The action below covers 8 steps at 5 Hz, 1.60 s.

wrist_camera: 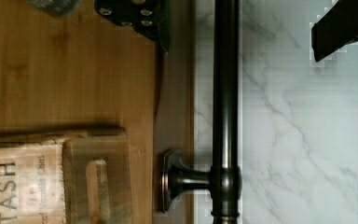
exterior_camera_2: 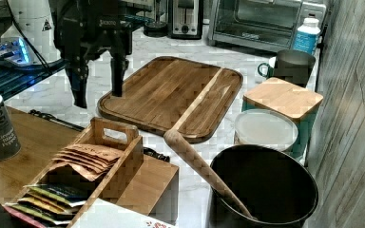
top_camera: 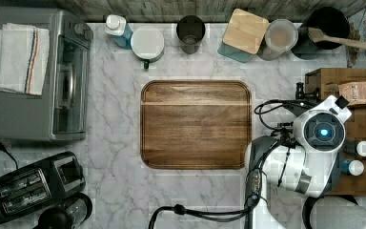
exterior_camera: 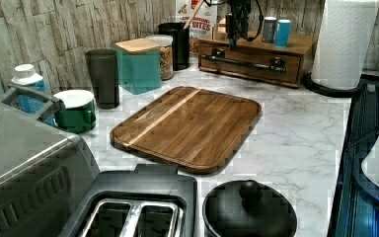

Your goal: Open the drawer.

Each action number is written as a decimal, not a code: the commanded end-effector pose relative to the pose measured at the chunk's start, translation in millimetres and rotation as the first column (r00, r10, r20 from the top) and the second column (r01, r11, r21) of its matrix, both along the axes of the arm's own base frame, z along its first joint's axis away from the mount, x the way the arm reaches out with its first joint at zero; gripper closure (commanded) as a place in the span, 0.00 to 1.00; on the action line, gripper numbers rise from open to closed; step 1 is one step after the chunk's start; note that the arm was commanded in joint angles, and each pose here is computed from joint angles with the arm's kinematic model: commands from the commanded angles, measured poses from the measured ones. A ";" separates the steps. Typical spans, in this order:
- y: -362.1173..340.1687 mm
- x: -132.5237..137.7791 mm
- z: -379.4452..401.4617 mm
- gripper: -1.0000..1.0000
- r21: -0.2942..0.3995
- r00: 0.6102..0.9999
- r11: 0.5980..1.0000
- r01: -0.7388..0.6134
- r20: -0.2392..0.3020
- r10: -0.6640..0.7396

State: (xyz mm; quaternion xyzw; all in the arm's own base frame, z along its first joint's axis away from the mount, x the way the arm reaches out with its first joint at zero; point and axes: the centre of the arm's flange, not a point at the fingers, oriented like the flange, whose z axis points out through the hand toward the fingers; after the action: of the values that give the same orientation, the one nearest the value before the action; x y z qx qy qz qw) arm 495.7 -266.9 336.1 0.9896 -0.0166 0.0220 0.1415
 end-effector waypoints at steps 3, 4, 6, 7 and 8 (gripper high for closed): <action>-32.9 -10.9 -22.7 0.00 0.020 0.994 0.995 0.101 0.032 -0.101; -36.5 -15.7 -38.6 0.00 0.050 0.992 0.992 0.116 0.043 -0.118; -34.0 -20.9 -68.0 0.00 0.100 0.989 0.988 0.117 0.080 -0.125; -22.7 -21.2 -72.9 0.00 0.115 0.988 0.985 0.128 0.077 -0.137; -18.2 -23.6 -80.5 0.00 0.103 0.989 0.988 0.112 0.080 -0.121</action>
State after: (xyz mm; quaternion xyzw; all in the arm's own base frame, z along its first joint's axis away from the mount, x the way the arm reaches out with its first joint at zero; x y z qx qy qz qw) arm 474.6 -282.3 244.6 0.9898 -0.1017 0.0468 0.0880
